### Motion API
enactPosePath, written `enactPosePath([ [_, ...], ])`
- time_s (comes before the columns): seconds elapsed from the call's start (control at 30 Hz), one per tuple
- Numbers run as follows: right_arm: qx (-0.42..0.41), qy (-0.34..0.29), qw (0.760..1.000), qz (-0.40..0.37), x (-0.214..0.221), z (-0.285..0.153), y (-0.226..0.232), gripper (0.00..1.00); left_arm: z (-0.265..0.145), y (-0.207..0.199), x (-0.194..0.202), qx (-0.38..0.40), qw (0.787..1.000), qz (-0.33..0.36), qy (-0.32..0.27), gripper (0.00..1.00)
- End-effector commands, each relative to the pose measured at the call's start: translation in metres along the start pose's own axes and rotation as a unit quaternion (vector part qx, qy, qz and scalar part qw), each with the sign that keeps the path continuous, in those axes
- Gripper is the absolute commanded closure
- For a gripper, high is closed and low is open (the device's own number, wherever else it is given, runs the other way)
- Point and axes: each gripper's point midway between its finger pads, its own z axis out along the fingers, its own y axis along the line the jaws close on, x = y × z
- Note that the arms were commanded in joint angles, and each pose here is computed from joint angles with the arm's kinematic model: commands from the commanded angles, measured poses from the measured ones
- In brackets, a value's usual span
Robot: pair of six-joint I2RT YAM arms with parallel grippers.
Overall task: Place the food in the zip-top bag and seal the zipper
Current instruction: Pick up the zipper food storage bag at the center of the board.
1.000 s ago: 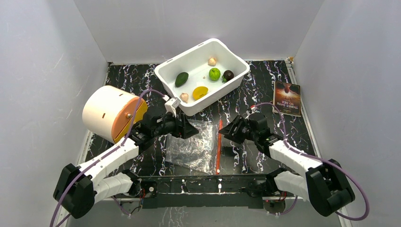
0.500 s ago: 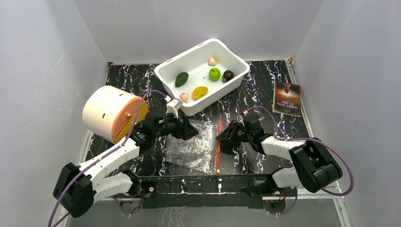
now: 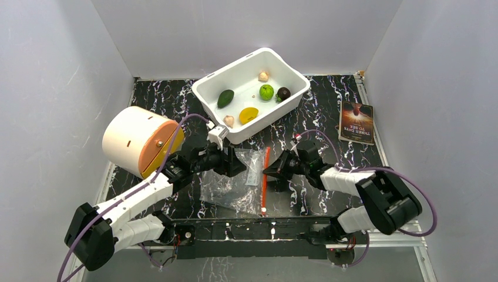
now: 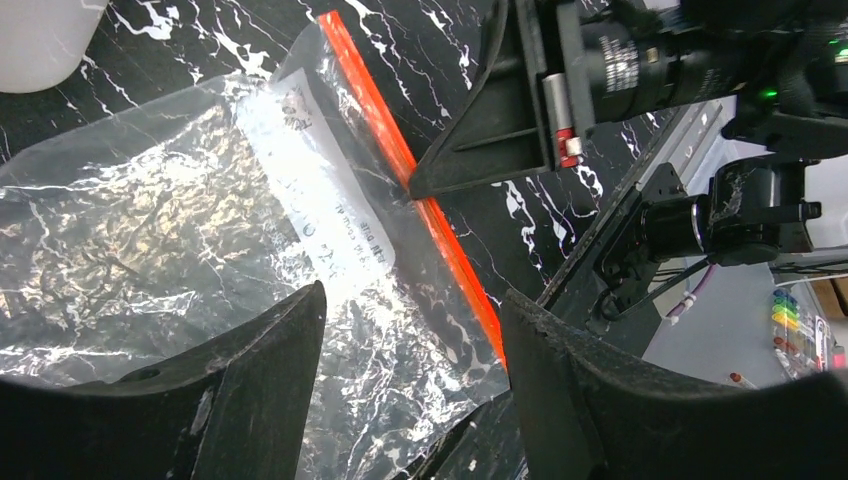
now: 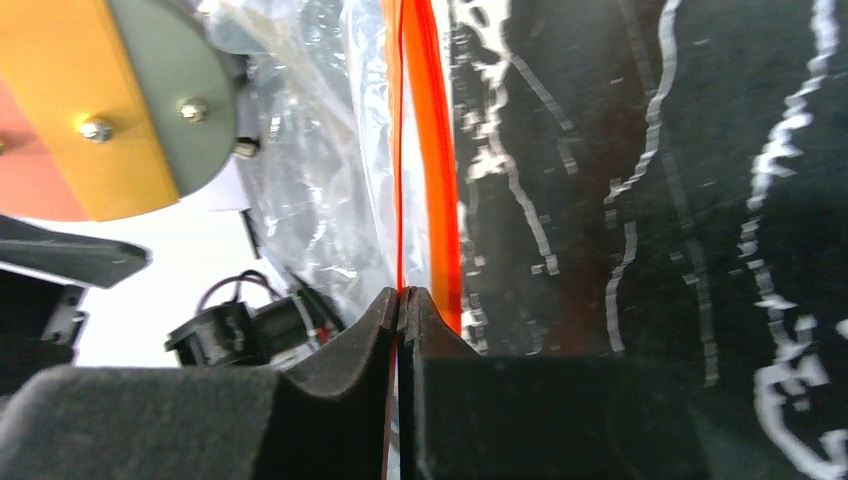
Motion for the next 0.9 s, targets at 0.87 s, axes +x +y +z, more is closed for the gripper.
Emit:
enactPosePath([
  [0.87,-0.131,-0.121,0.984,0.006,-0.019,-0.033,0.158,1.0,0.007,-0.024,-0.021,-0.018,0.999,0.029,0.01,0.34],
])
